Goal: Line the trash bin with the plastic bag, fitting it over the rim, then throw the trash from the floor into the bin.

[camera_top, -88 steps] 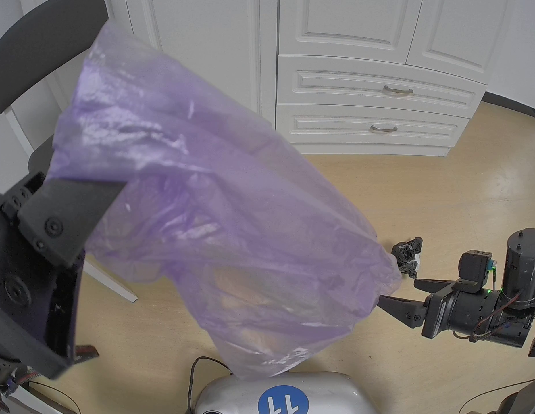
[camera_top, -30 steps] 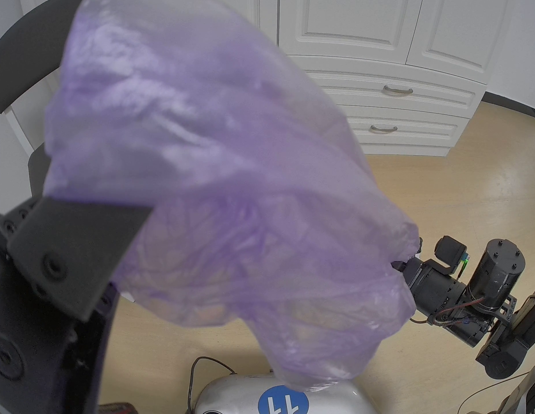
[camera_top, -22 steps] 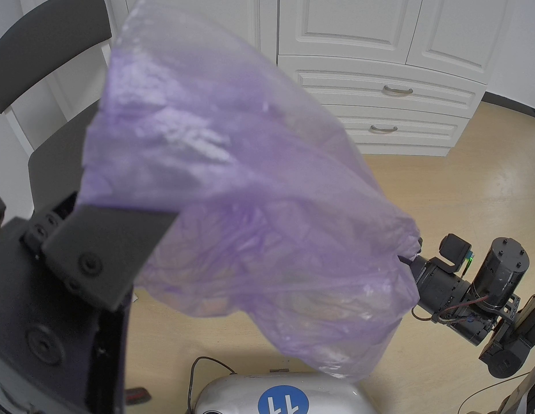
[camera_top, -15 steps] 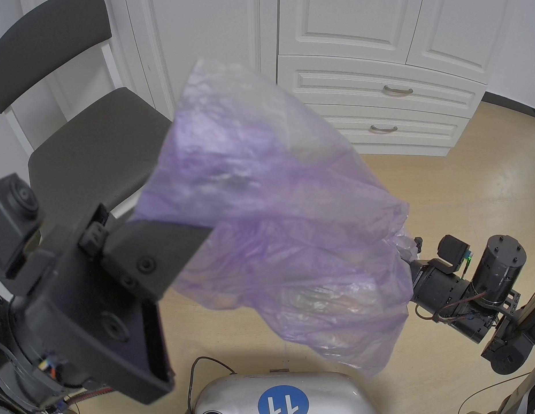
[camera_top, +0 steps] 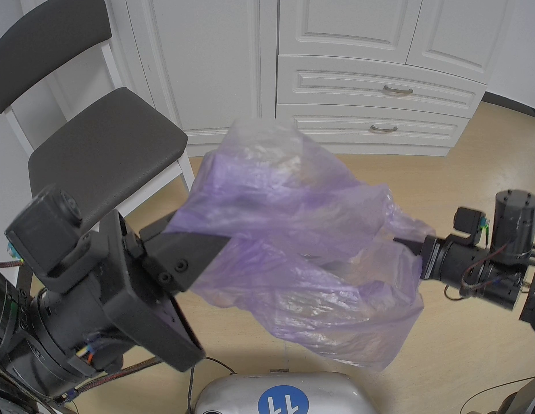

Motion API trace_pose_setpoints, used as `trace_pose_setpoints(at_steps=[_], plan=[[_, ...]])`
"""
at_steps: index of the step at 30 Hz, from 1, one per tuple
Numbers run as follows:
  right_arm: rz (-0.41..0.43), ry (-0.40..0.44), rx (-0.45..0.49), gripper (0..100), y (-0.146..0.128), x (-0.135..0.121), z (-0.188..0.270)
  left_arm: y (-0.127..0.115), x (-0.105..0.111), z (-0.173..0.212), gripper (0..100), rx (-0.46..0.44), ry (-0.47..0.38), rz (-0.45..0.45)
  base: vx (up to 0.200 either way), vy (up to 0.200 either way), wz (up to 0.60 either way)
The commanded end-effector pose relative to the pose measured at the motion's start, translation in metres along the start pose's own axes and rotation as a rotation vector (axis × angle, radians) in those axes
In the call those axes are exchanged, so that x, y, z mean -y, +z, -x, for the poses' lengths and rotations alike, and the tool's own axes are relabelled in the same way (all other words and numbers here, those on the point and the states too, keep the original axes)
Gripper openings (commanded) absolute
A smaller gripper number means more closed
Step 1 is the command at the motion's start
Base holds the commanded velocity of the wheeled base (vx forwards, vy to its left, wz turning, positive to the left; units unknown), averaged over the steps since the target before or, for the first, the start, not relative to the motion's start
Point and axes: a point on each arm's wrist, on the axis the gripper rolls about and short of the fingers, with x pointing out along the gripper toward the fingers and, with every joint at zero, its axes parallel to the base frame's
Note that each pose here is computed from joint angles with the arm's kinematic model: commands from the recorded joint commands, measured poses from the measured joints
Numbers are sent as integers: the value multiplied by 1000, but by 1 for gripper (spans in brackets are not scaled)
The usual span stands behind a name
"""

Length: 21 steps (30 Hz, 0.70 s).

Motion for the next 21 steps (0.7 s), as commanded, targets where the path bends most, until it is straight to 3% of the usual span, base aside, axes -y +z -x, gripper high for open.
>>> trace_pose_setpoints(at_steps=[1, 7, 11, 16, 21], plan=[[168, 14, 121, 0, 50, -20, 33, -2, -8, -1, 0, -22, 47, -60, 0, 0, 0], [225, -10, -24, 0, 41, -22, 62, 0, -16, 1, 0, -49, 88, -76, 0, 0, 0], [235, -17, -16, 0, 35, -18, 75, 2, -20, 2, 0, -90, 116, -87, 0, 0, 0], [341, -14, -16, 0, 29, -13, 90, -3, -29, -1, 0, -159, 197, -139, 0, 0, 0], [375, -18, -31, 0, 27, -12, 95, -5, -33, 2, 0, -177, 239, -197, 0, 0, 0]])
